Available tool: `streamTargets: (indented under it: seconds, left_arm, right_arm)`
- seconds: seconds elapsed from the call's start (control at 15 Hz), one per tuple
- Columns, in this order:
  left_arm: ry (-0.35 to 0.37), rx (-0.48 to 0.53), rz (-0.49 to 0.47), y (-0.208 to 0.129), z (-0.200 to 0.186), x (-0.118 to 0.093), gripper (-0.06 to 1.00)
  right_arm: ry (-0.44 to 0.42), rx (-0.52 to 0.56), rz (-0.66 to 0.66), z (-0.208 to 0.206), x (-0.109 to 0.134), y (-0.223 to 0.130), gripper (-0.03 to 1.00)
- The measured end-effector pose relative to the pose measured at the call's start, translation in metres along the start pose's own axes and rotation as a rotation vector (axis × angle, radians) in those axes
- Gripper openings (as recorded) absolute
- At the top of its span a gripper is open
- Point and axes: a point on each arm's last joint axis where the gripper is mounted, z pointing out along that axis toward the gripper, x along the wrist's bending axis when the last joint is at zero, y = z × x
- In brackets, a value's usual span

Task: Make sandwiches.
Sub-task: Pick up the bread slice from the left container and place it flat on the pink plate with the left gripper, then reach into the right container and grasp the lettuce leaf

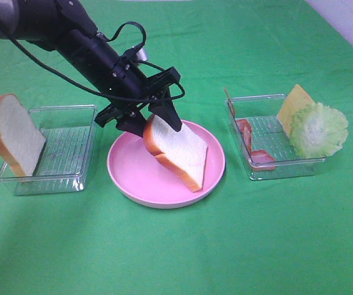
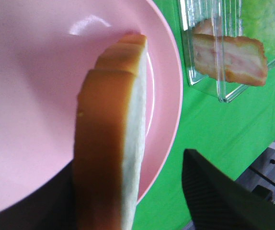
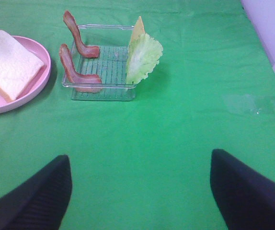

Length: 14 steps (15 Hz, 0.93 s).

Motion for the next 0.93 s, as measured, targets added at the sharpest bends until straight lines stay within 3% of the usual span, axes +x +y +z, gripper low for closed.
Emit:
streamTargets:
  seconds: [0.2, 0.4, 0.73, 0.87, 0.93]
  left_arm:
    - [0.055, 0.033, 0.068, -0.003, -0.001, 0.004, 0.68]
    - [0.202, 0.044, 0.122, -0.005, -0.003, 0.01, 0.76]
    - [0.307, -0.018, 0.156, 0.002, -0.035, -0.008, 0.77]
    - [0.38, -0.017, 0.165, 0.006, -0.053, -0.016, 0.77]
    - [0.443, -0.101, 0.205, 0.016, -0.078, -0.03, 0.77]
  right_arm:
    - [0.0, 0.0, 0.0, 0.0, 0.0, 0.0, 0.76]
    - [0.0, 0.0, 0.0, 0.0, 0.0, 0.0, 0.76]
    - [0.0, 0.0, 0.0, 0.0, 0.0, 0.0, 0.76]
    - [0.0, 0.0, 0.0, 0.0, 0.0, 0.0, 0.76]
    - [0.0, 0.0, 0.0, 0.0, 0.0, 0.0, 0.76]
